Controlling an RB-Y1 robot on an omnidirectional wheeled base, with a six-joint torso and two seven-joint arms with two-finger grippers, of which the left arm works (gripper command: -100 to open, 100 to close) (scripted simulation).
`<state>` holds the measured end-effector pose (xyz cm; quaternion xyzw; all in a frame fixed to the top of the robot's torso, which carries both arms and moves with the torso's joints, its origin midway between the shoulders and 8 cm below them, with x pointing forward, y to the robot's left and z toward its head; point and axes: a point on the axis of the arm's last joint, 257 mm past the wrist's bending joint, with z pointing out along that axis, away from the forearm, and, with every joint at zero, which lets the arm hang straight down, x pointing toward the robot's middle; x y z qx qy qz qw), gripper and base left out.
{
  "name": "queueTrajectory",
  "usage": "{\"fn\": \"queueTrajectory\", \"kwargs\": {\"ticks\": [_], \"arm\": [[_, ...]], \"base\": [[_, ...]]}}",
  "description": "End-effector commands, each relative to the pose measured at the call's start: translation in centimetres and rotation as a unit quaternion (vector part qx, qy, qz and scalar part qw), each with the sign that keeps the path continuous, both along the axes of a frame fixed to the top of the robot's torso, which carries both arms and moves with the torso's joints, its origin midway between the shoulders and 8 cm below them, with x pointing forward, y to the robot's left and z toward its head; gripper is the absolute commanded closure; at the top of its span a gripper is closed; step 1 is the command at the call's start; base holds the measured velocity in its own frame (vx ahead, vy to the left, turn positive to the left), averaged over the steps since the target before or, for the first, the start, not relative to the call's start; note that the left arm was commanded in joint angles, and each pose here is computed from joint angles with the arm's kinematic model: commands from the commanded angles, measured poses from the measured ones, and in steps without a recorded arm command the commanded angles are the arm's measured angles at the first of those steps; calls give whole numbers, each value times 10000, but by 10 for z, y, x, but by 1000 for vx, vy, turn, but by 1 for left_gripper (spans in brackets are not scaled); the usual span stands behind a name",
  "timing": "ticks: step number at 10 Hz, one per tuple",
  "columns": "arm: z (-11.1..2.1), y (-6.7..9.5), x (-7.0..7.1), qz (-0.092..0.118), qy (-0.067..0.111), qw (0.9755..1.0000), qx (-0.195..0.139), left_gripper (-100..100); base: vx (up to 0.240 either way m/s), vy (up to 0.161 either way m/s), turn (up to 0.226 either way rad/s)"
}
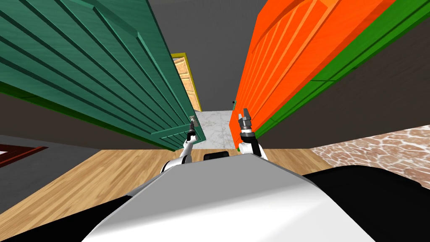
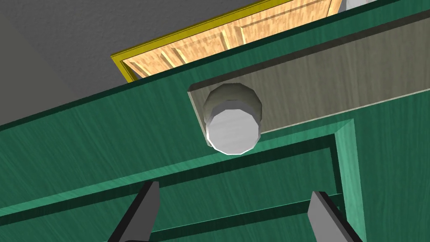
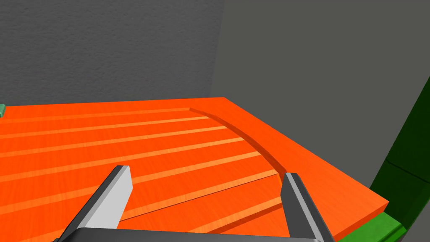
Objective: Push the door open
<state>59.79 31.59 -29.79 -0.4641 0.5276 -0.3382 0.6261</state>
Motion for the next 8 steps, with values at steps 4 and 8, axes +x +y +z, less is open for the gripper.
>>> {"fn": "queueTrajectory", "kwargs": {"ticks": [4, 8], "arm": [[1, -19, 7, -46, -177, 9958, -899, -100], [2, -35, 11, -85, -293, 9872, -1565, -100]], "base": [[-54, 5, 18], [-52, 7, 18]]}}
